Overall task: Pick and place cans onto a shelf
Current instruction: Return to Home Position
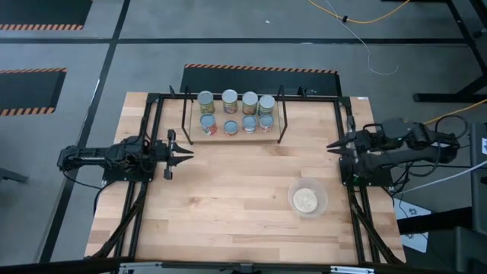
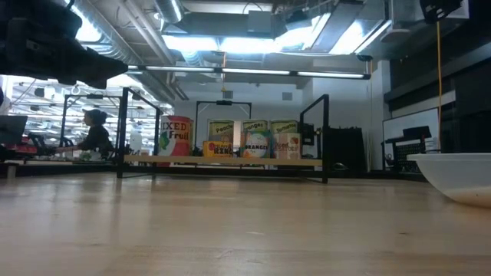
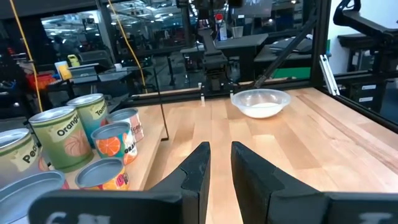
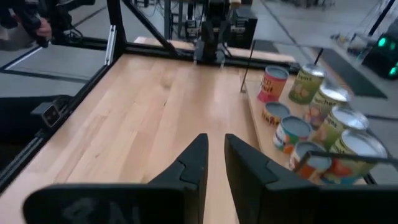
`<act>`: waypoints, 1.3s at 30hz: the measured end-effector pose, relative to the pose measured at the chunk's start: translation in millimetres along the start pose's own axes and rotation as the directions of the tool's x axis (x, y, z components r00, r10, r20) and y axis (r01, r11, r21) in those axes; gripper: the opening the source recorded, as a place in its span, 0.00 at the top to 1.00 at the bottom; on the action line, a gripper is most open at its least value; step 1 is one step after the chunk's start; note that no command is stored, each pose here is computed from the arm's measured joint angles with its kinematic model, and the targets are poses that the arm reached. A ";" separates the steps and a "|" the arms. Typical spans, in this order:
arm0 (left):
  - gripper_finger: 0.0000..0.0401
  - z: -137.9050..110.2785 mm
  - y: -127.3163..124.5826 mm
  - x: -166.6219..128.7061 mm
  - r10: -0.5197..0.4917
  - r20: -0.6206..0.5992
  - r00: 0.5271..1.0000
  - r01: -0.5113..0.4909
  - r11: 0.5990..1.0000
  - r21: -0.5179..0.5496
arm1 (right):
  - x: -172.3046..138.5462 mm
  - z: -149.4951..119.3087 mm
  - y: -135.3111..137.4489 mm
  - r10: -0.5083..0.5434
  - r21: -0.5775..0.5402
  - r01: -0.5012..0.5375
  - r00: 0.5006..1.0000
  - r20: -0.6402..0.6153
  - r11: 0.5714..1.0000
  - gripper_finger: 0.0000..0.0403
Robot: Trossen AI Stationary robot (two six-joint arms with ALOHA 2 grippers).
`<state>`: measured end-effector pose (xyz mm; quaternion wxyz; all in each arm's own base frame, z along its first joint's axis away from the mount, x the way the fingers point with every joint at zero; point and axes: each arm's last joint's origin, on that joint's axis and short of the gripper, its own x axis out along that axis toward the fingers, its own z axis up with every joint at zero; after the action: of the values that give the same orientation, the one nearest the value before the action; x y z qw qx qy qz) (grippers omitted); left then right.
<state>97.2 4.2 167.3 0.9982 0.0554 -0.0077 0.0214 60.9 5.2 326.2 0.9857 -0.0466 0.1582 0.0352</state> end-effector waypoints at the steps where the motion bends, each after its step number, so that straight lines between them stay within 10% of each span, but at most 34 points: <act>1: 0.85 0.0 0.0 0.0 0.000 0.000 1.000 0.000 1.000 0.000 | 5.8 -4.0 0.6 -0.001 -0.016 0.001 1.000 0.013 1.000 0.85; 16: 0.85 -0.1 0.0 0.0 0.000 -0.001 1.000 0.000 1.000 0.005 | 78.1 -79.5 9.3 -0.015 0.041 0.008 0.982 0.188 0.999 0.85; 39: 0.85 0.1 0.0 0.0 0.000 0.002 1.000 0.000 1.000 0.005 | 57.0 -105.5 9.8 -0.032 0.053 0.017 0.955 0.296 0.998 0.85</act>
<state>97.3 4.2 167.4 0.9981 0.0579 -0.0085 0.0213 81.4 7.2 207.7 0.9995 -0.0180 0.0088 0.0255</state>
